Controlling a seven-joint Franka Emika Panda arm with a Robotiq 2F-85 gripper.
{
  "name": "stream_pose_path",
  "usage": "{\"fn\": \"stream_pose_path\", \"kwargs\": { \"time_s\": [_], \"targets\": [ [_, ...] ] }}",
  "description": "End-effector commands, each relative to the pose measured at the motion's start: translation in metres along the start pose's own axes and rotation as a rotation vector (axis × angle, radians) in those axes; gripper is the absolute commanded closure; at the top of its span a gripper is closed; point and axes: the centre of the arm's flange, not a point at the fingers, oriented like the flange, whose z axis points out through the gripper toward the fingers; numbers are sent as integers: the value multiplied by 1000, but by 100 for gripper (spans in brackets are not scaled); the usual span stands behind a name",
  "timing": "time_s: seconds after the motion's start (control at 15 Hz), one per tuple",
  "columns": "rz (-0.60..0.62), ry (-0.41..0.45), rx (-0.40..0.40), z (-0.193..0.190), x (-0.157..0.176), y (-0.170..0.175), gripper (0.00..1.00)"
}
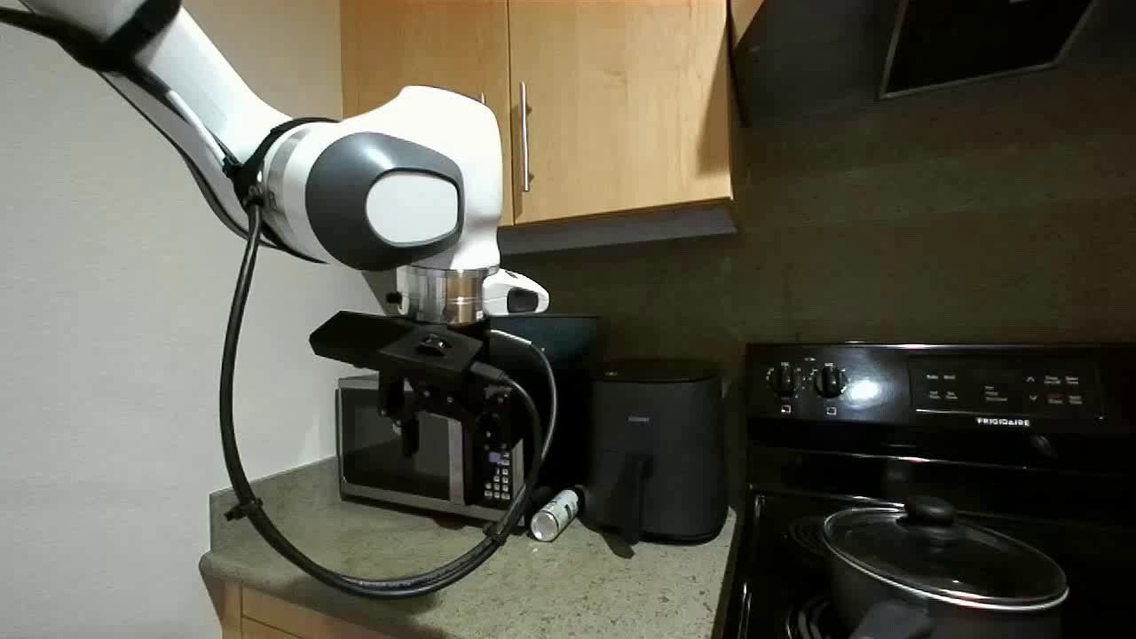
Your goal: Open the microwave door, place the blue bowl inside the microwave
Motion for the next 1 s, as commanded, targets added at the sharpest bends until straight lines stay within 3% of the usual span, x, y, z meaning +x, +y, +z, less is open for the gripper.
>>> {"fn": "stream_pose_path", "kwargs": {
  "time_s": [0.0,0.53,0.67,0.93],
  "targets": [
    [1,-5,1,2,-1,0,0],
    [2,-12,1,4,-2,0,0],
    [-52,-16,-32,9,4,-17,0],
    [-234,-17,-46,28,12,-88,0]
  ]
}}
